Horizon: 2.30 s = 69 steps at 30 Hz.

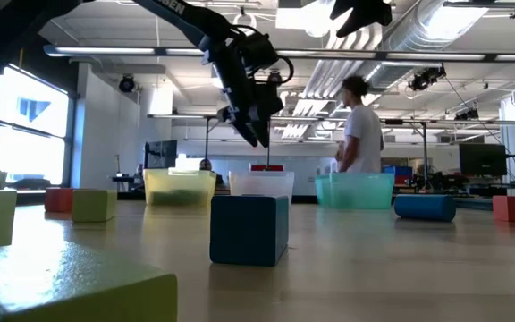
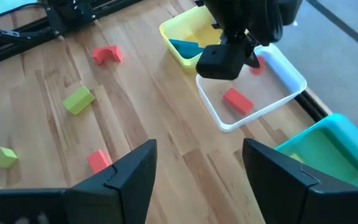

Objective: Sort & place blocks by color
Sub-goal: Put the green block into the blue bin

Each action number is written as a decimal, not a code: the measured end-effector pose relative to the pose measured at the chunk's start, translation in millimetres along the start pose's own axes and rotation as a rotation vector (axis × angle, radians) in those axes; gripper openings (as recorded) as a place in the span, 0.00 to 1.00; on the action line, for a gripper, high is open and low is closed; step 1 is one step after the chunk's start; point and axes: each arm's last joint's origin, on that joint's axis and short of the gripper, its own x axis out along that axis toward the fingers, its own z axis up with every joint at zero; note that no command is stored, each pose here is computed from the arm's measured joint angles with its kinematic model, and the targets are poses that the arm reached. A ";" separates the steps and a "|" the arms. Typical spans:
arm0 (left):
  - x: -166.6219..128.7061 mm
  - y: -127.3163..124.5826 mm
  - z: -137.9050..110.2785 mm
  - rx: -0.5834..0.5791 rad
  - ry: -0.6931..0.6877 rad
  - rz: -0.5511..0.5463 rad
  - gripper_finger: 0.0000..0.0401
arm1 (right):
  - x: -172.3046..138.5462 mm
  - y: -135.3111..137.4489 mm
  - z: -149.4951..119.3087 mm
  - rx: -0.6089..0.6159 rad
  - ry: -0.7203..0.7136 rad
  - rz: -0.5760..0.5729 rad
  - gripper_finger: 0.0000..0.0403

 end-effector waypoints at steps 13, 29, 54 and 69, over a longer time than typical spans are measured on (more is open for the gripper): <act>-58.5 -12.0 -1.7 0.019 0.011 -0.107 0.48 | -3.7 -5.6 -24.6 0.221 0.248 -0.087 0.56; -191.8 -52.4 -7.1 0.121 -0.273 -0.252 0.48 | -14.2 43.4 -52.2 0.143 0.496 0.161 0.56; -209.1 -93.6 -25.1 0.226 -0.227 -0.338 0.47 | 52.9 191.2 -138.9 -0.560 0.686 0.331 0.56; -213.3 -102.4 -27.2 0.102 -0.204 -0.412 0.47 | 46.5 218.5 -185.9 -0.999 0.681 0.332 0.56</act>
